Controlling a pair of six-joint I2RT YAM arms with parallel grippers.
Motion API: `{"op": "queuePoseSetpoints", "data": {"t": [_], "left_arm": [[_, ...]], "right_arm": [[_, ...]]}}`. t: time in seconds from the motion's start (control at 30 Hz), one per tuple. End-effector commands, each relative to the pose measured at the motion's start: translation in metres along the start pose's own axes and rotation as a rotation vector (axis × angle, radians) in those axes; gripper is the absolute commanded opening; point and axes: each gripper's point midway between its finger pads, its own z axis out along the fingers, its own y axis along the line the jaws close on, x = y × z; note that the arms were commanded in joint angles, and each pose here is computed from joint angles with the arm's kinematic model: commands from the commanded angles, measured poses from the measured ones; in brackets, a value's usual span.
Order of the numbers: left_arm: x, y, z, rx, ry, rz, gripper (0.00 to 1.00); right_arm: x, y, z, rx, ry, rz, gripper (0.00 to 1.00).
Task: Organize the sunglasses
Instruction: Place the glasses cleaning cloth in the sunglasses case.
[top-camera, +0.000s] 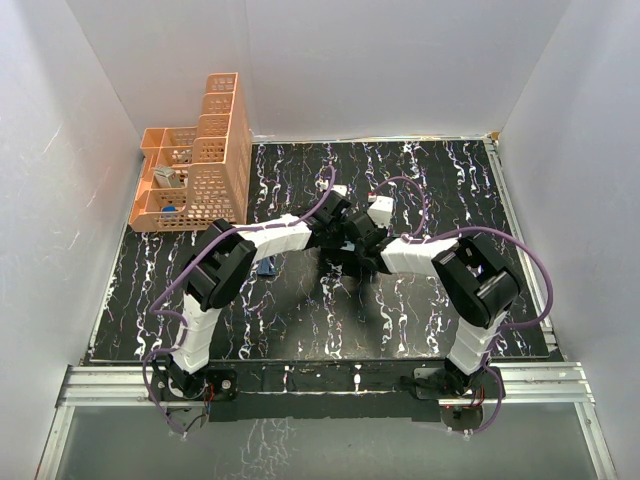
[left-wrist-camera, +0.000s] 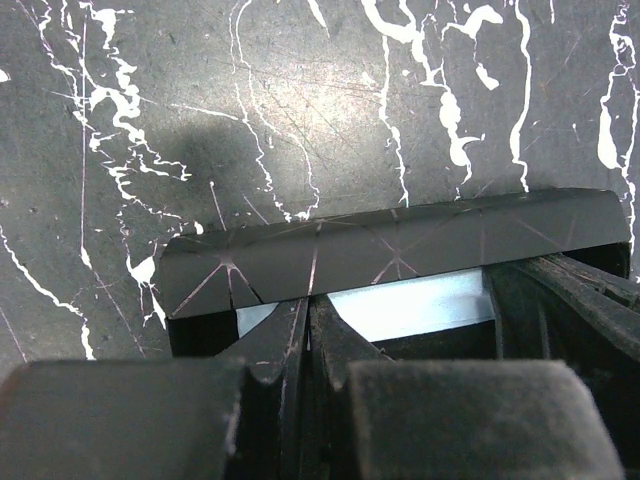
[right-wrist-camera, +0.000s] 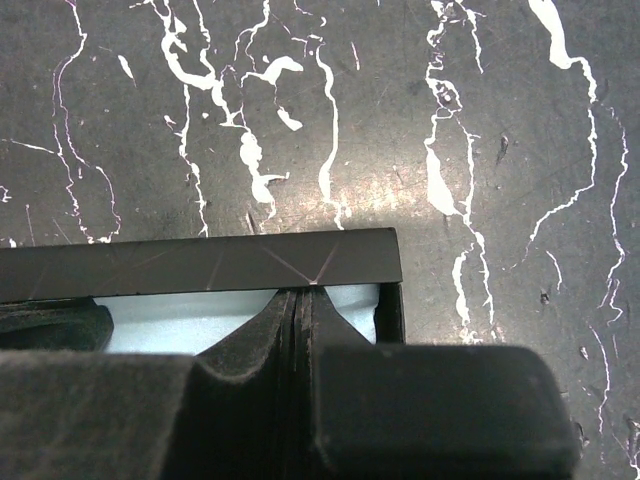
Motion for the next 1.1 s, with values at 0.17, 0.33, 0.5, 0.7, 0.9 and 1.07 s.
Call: {"op": "queuePoseSetpoints", "data": {"t": [0.17, 0.33, 0.5, 0.7, 0.9, 1.07], "left_arm": [[0.012, -0.02, -0.029, -0.012, 0.016, 0.085, 0.0], [-0.001, -0.03, -0.046, 0.0, -0.019, 0.104, 0.01], [-0.012, -0.041, -0.065, 0.015, -0.047, 0.126, 0.04], [-0.025, -0.045, -0.084, 0.033, -0.085, 0.145, 0.07], [-0.033, -0.039, -0.076, 0.034, -0.109, 0.187, 0.0], [-0.039, -0.029, -0.058, 0.038, -0.114, 0.188, 0.0]], "right_arm": [[0.011, -0.022, -0.009, 0.036, 0.053, -0.112, 0.0], [-0.009, -0.012, -0.02, -0.019, 0.012, -0.1, 0.0], [-0.021, -0.005, -0.03, -0.05, -0.009, -0.1, 0.0], [-0.04, 0.001, -0.05, -0.089, -0.05, -0.075, 0.03], [-0.058, -0.004, -0.074, -0.113, -0.093, -0.037, 0.0], [-0.057, -0.014, -0.086, -0.111, -0.095, -0.009, 0.0]]}}
